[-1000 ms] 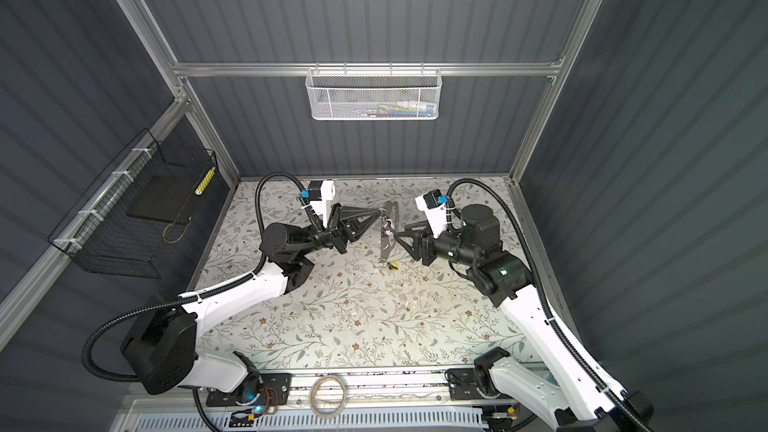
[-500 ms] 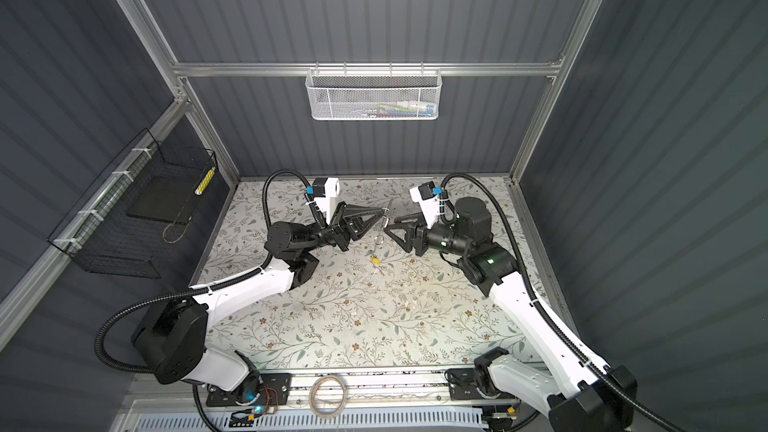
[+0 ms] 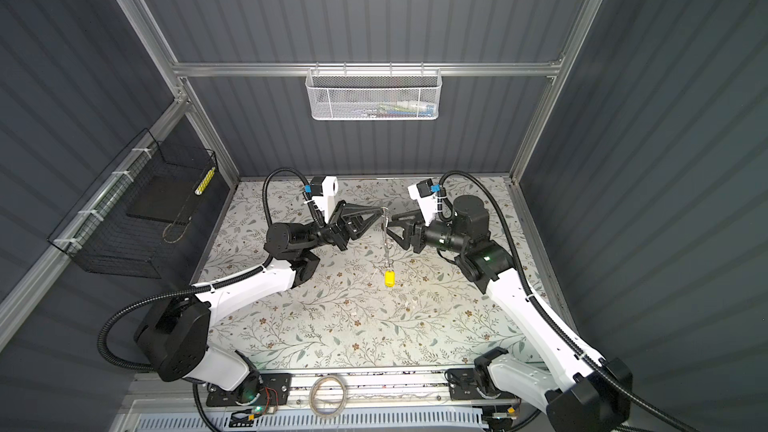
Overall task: Attach keys to a key ring
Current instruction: Pass the keyring.
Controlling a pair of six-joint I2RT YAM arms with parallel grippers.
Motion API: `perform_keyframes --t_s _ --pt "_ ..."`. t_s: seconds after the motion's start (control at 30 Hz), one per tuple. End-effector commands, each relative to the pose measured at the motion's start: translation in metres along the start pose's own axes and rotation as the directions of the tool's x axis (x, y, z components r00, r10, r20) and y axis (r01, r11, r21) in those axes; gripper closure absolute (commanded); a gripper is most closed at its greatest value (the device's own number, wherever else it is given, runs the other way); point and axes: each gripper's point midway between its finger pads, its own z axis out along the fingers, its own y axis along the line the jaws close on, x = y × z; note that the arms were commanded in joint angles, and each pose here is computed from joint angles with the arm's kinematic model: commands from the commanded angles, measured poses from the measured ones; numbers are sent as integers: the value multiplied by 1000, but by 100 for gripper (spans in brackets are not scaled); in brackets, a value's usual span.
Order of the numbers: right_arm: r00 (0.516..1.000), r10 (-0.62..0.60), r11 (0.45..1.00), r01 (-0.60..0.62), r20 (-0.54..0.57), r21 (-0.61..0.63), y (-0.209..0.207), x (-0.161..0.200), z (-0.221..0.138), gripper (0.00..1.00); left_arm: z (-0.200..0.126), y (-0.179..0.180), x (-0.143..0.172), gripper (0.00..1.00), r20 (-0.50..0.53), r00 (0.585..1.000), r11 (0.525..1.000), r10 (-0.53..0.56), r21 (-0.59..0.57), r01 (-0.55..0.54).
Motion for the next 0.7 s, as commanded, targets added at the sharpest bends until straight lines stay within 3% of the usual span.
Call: perform_keyframes --t_s 0.0,0.23,0.67 --pt "1000 -7 999 8 12 -51 8 -4 1 45 4 -14 -15 100 33 998 997 46 58 -48" --pt "1000 -12 991 14 14 -132 23 -5 3 47 4 -14 -15 100 37 998 997 44 66 -46" --pt "1000 11 991 -11 -5 -132 10 8 15 48 4 -20 -19 100 47 998 995 30 96 -34"
